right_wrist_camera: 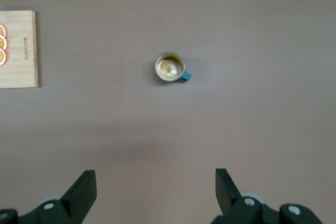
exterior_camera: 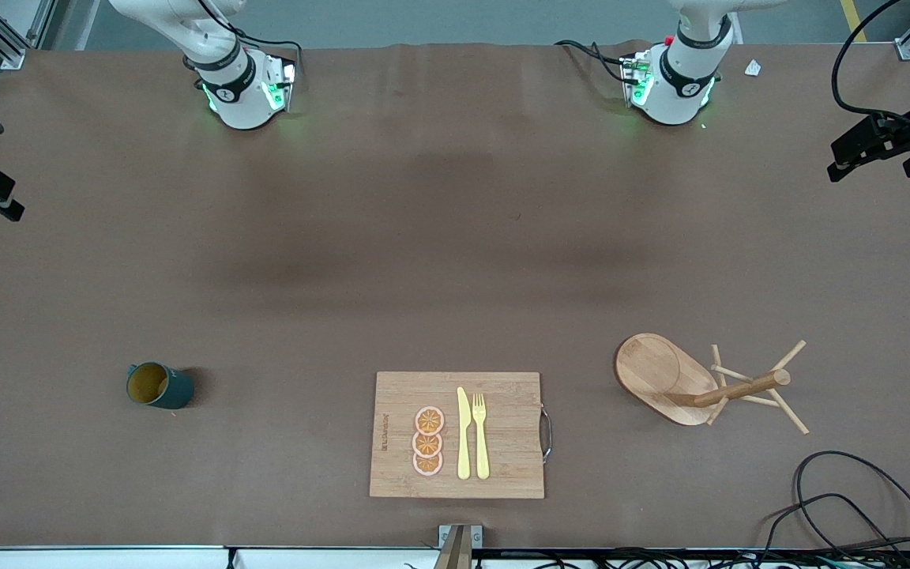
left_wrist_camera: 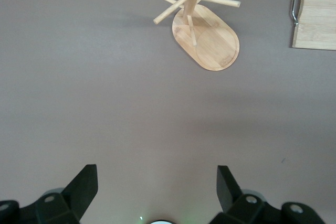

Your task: Transfer cup from left to right arm and place

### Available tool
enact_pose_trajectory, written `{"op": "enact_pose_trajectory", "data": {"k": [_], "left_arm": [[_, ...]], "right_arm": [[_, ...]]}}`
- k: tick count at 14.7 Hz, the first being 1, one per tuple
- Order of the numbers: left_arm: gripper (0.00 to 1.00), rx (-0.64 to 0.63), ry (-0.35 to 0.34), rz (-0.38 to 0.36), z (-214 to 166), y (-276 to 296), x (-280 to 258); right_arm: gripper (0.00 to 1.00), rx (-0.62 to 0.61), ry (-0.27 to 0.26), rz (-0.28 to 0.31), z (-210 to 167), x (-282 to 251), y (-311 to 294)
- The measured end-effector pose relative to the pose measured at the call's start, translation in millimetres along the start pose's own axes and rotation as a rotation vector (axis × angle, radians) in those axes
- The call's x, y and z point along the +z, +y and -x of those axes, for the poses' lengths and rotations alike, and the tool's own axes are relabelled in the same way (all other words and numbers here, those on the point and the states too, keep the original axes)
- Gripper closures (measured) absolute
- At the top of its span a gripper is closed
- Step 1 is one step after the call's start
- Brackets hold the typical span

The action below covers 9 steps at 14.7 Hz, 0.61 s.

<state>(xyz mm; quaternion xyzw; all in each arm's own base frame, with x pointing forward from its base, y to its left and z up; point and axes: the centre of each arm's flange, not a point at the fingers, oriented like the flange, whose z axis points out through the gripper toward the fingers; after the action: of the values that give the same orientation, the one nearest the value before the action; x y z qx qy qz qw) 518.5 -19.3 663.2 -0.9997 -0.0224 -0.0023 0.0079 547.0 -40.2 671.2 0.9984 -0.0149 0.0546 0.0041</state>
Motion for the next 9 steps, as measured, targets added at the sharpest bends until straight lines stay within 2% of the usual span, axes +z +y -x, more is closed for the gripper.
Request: {"op": "enact_pose_trajectory", "data": {"k": [2, 9], "left_arm": [[0.0, -0.004, 0.0, 0.0, -0.2, -2.0, 0.0], [0.0, -0.001, 0.0, 0.0, 0.0, -0.5, 0.0]], "right_arm": [[0.0, 0.002, 0.017, 0.002, 1.6, 3.3, 1.6], [0.0, 0.007, 0.004, 0.004, 12.3, 26.3, 4.9]]}}
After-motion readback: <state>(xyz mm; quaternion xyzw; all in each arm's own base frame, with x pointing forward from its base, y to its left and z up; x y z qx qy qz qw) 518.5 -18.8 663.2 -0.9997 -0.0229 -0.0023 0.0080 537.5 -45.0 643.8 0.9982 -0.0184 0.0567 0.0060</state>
